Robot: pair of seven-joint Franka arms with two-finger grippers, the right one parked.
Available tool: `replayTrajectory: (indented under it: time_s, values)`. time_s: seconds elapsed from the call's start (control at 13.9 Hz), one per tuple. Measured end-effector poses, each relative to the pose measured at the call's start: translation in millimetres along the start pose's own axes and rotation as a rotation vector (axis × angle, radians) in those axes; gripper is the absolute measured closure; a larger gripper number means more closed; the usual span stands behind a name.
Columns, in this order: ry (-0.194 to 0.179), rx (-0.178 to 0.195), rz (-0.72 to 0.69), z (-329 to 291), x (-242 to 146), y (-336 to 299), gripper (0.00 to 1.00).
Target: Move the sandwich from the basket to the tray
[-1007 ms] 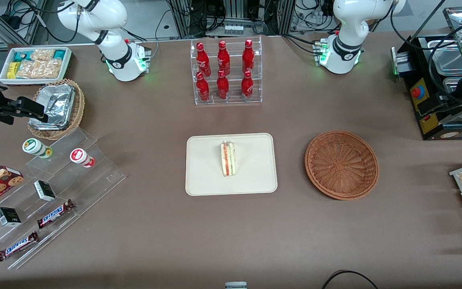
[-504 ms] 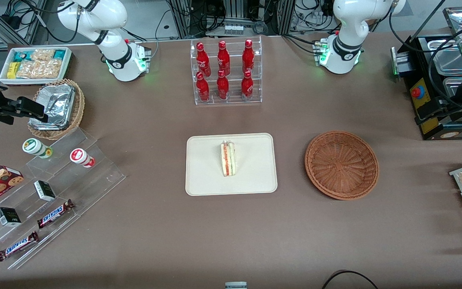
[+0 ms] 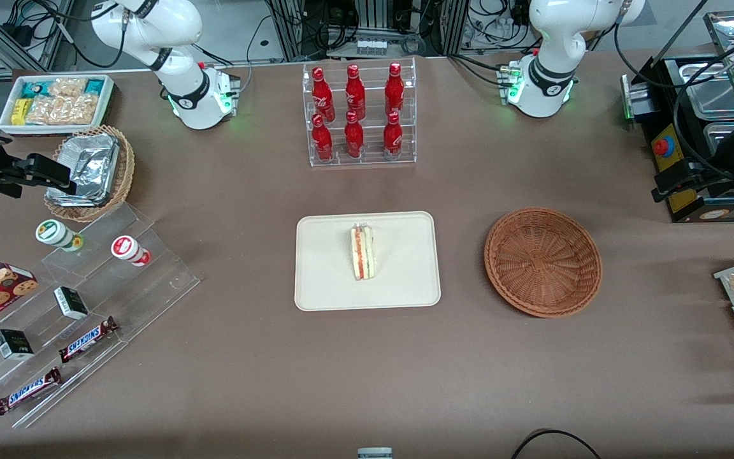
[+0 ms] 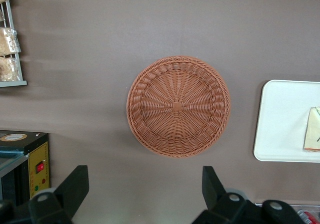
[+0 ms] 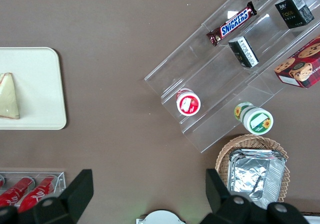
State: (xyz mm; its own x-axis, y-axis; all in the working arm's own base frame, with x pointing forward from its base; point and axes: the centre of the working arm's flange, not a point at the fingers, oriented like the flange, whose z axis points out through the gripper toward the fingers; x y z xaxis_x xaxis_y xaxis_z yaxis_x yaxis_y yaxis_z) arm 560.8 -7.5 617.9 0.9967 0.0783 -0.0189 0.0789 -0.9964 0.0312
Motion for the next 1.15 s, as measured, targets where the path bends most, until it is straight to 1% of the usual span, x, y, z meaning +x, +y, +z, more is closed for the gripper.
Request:
replayTrajectory:
  time_s: [0.36,0.5,0.65,0.79,0.86,1.15]
  values:
    - [0.000,0.001,0.023,0,-1,12,0.00]
    - [0.001,0.009,0.027,0,-1,13,0.00]
    - [0.000,0.023,0.028,0,-2,12,0.00]
    - [0.002,0.065,0.041,1,-2,14,0.00]
    - [0.003,0.076,0.048,1,-2,16,0.00]
    - [0.004,0.078,0.052,1,-2,18,0.00]
